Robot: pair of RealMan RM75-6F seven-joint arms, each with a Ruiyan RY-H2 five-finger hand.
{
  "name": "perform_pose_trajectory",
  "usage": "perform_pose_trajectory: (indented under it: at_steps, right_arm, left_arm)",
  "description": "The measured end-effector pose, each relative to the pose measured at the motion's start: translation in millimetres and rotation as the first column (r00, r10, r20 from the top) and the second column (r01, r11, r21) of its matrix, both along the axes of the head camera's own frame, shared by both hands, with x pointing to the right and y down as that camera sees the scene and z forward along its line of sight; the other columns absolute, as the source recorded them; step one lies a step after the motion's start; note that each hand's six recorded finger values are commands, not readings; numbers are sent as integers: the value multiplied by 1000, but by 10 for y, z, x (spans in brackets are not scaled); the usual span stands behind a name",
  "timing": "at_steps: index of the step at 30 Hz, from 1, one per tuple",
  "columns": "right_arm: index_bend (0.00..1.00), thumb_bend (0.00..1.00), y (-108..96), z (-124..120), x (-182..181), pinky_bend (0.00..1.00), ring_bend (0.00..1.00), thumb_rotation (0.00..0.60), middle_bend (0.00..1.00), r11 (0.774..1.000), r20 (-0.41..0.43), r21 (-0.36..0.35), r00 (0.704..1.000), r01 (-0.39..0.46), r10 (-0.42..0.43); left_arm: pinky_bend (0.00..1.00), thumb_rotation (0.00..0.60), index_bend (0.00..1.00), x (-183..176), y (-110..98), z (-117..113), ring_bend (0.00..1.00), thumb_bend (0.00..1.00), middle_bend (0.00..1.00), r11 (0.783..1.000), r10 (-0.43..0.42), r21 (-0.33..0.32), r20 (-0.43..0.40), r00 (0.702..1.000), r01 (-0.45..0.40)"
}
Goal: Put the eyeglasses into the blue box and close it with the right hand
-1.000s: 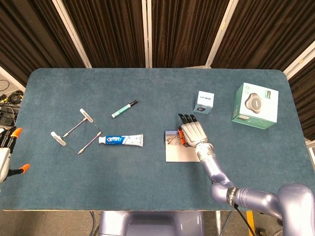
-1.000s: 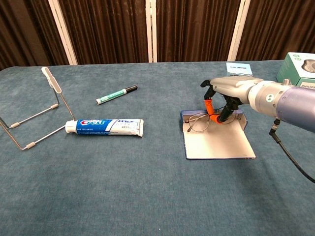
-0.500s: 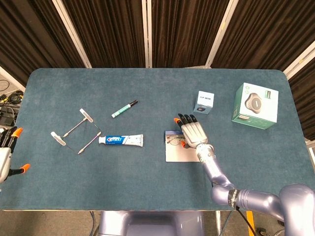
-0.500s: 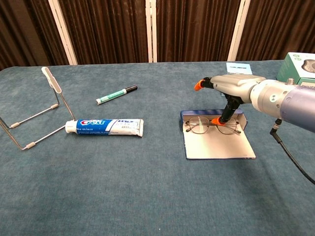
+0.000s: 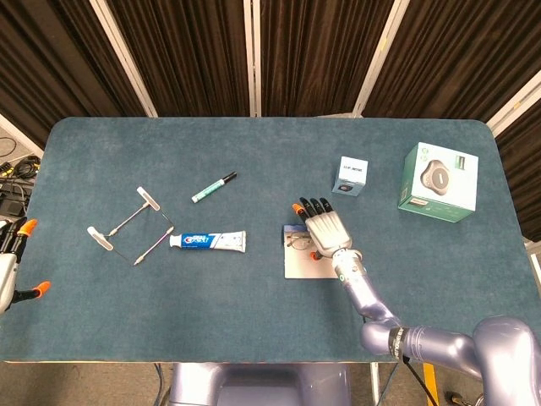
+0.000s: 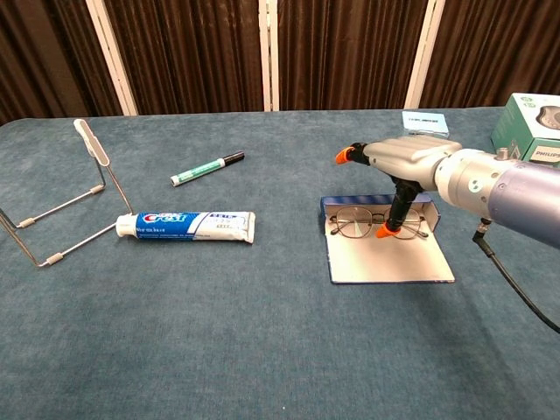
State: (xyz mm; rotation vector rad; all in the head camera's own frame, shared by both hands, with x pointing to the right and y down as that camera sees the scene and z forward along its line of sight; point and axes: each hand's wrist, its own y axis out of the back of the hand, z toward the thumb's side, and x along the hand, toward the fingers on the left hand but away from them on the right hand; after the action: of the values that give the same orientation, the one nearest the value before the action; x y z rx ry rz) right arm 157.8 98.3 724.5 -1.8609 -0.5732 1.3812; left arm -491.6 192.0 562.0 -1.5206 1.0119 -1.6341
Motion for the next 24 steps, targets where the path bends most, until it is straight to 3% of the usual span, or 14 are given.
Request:
perform_pose_trajectory:
  at_steps: [24]
  right_arm:
    - [65,33,-322,228,78,0,0,600,0,995,-87,70,993,-71,77]
  left_arm:
    - [0,600,0,-53,-26,20,0,0,0,1000,-22,-8,0,1000,22]
